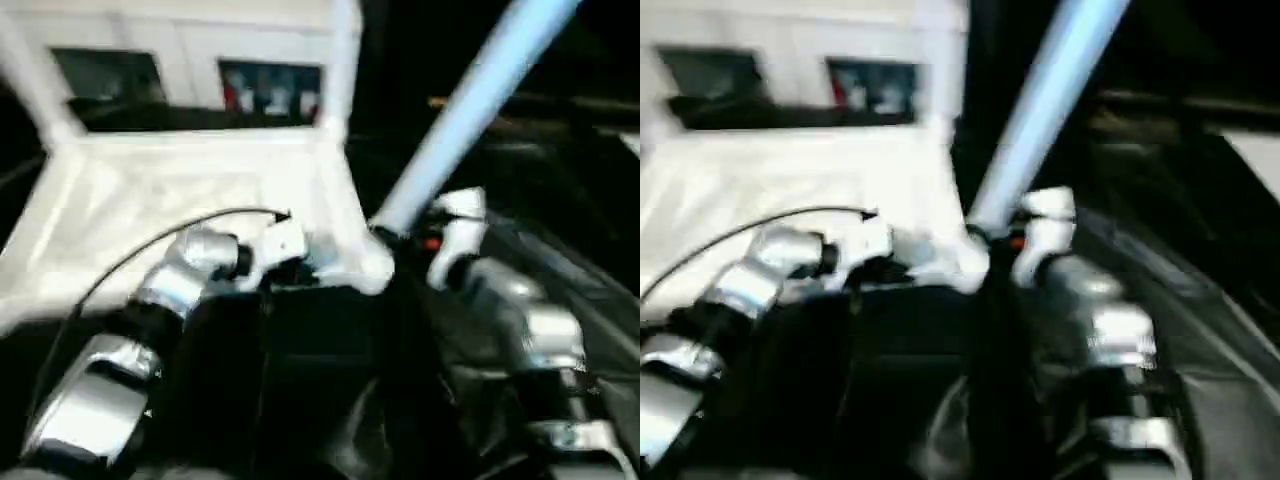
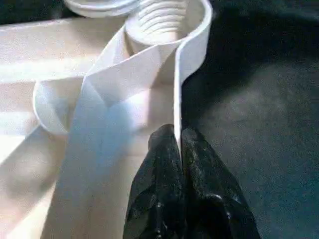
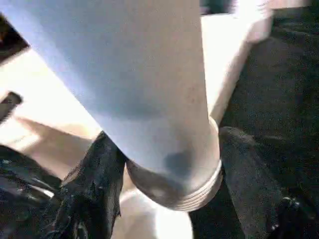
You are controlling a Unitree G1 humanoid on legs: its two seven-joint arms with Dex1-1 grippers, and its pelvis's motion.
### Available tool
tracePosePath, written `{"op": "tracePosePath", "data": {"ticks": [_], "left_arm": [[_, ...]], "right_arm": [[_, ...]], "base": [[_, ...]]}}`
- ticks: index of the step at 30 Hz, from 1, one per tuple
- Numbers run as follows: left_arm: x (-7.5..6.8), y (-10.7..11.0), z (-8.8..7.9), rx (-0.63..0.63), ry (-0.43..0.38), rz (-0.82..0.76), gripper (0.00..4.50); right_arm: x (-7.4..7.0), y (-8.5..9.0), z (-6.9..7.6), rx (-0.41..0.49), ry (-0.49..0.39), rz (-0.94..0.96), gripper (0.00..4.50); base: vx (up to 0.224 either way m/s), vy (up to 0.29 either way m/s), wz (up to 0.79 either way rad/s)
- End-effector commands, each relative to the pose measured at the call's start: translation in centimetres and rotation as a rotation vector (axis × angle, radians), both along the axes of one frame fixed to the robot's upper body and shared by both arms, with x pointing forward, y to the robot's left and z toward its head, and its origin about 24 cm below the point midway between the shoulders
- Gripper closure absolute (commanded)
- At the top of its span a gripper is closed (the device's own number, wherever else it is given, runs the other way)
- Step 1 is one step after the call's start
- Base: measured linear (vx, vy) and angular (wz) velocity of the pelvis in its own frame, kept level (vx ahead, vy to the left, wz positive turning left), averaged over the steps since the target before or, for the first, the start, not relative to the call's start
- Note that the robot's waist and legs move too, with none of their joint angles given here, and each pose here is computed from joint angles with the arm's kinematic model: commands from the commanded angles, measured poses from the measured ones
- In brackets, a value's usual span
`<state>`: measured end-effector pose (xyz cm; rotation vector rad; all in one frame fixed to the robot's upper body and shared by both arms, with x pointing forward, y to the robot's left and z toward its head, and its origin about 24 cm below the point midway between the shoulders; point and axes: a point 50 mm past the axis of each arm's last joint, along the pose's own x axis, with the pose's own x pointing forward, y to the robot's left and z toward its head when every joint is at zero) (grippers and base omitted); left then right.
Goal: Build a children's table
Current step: Rotate leg to tighten
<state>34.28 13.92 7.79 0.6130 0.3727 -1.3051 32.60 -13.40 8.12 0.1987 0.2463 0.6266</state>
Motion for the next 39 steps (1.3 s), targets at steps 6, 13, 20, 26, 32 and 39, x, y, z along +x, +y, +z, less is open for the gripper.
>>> {"op": "tracePosePath", "data": {"ticks": [6, 13, 20, 26, 32, 39], "left_arm": [[-0.1, -0.3, 0.8, -0.042, -0.023, -0.033, 4.5], [-0.1, -0.7, 1.0, -0.05, -0.018, -0.068, 4.5], [-0.1, -1.1, 1.0, -0.045, -0.004, -0.093, 4.5], [-0.1, -0.9, 0.8, -0.015, -0.002, -0.105, 4.5], [0.0, -0.7, 1.0, -0.022, -0.006, -0.093, 4.5], [0.0, -0.2, 1.1, 0.0, 0.03, -0.106, 4.5]], "right_arm": [[-0.2, -1.8, 0.4, -0.018, -0.019, -0.051, 1.94], [-0.5, -1.5, 1.0, -0.024, -0.032, 0.018, 1.94], [-1.6, -0.6, 1.0, -0.062, 0.029, 0.203, 1.94], [-2.1, -1.1, 0.5, -0.146, 0.068, 0.252, 1.94], [-2.4, -1.5, 0.0, -0.18, 0.125, 0.261, 1.94], [-2.6, -0.8, -1.3, -0.136, 0.174, 0.258, 1.94]], "base": [[-0.079, 0.001, 0.01], [-0.039, 0.005, -0.03], [0.0, 0.0, 0.0], [0.0, 0.0, 0.0], [0.0, 0.0, 0.0], [0.0, 0.0, 0.0]]}}
